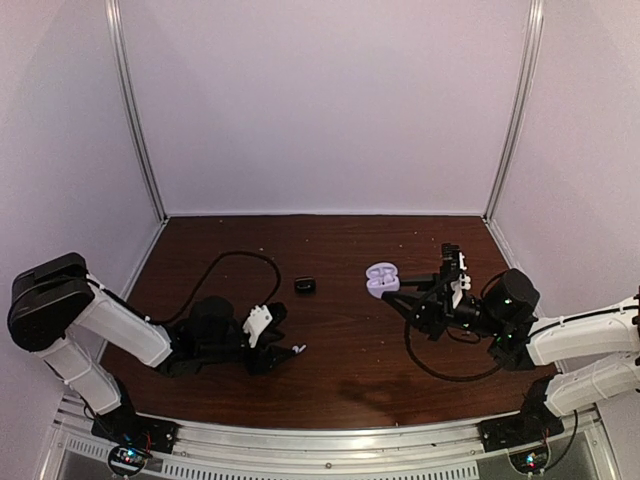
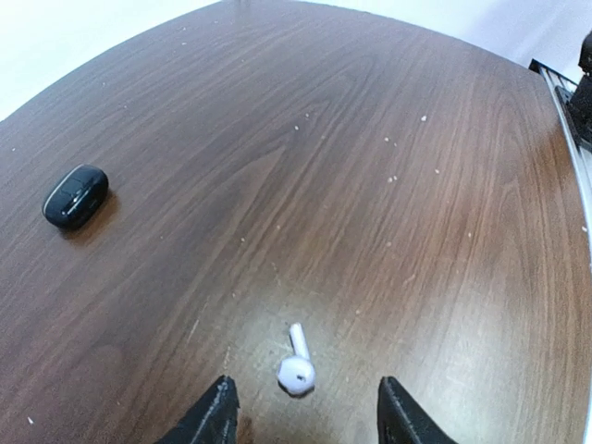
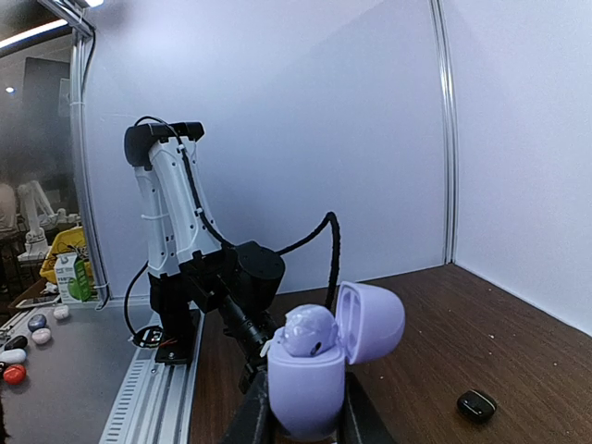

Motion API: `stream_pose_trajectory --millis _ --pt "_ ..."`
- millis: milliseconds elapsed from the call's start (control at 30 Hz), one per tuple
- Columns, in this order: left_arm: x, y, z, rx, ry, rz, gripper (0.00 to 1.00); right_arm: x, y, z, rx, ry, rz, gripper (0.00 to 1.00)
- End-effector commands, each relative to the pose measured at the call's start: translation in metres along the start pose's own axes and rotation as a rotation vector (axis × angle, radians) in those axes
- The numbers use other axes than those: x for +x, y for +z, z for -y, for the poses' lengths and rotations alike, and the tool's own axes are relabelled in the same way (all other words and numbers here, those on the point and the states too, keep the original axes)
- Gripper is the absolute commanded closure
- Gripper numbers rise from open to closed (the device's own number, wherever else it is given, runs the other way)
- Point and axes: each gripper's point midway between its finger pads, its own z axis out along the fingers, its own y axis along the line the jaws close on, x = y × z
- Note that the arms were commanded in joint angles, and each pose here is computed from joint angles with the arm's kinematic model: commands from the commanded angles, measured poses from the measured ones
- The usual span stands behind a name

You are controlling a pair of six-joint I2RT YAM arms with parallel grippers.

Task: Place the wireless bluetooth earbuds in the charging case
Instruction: Move the left earbud to the center of the board, then pick up the left earbud from the center of the board.

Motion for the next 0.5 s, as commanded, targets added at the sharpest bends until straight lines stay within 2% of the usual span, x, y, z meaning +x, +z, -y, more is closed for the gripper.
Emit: stream_pose_trajectory --millis 0,467 --pt "-0.032 -0.002 0.005 0.023 0.105 0.191 0.47 -0.003 -0.002 0.003 0.011 -0.010 0.010 1.00" --pt "0.007 0.020 -0.002 0.008 0.094 0.111 0.55 -0.003 -0.002 0.003 0.017 -0.011 0.002 1.00"
